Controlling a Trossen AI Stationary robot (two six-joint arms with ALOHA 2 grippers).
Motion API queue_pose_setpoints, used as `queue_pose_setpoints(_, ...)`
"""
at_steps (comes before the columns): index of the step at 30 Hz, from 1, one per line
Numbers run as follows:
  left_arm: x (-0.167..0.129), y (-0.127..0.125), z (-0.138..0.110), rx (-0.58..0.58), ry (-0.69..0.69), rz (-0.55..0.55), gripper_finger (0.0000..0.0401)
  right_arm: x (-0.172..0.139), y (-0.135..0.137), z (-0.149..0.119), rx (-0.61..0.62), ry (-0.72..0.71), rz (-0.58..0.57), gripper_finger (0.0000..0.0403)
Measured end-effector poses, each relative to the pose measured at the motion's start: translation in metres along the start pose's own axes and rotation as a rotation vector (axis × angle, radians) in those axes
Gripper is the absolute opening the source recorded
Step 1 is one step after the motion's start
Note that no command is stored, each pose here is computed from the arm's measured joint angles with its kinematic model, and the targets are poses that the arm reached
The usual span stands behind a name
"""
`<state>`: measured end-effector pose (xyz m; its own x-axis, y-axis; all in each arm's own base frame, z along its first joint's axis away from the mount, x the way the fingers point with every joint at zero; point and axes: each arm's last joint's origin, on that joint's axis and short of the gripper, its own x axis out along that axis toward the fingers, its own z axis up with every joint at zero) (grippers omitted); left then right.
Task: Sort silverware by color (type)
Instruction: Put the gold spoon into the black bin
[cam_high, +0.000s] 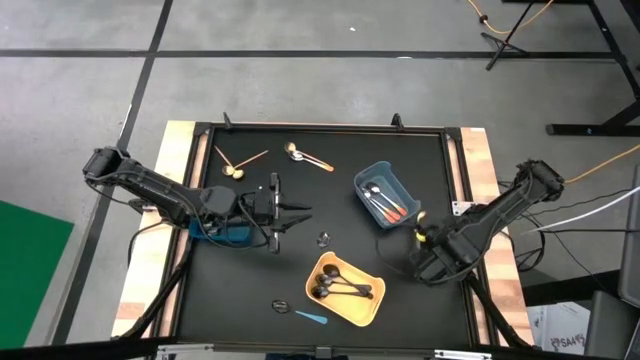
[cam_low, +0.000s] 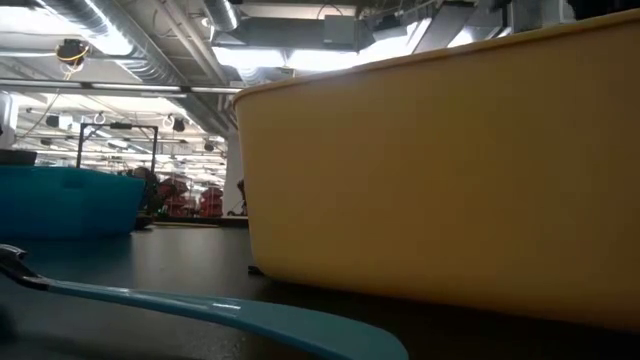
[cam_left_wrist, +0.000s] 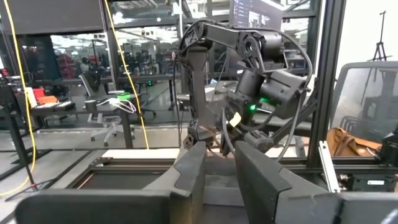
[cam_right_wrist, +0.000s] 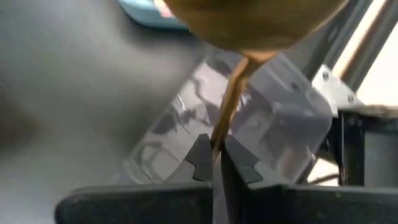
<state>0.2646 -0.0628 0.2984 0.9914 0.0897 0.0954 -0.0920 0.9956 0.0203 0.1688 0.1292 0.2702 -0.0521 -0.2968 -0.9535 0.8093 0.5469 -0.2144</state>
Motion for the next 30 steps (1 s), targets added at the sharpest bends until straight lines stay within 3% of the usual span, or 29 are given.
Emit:
queue_pose_setpoints(8, 0.0, 0.0, 0.0, 0.0, 0.001, 0.0, 0.008, 0.026, 0.003, -0.01, -0.01, 0.144, -0.018, 0.0)
queue_pose_setpoints(18, 0.0, 0.0, 0.0, 0.0, 0.002, -0.001, 0.008, 0.069, 0.005, -0.021, -0.011, 0.221, -0.017, 0.0)
queue_pose_setpoints(30, 0.0, 0.0, 0.0, 0.0, 0.002, 0.0, 0.008, 0.085, -0.002, -0.025, -0.014, 0.258, -0.065, 0.0)
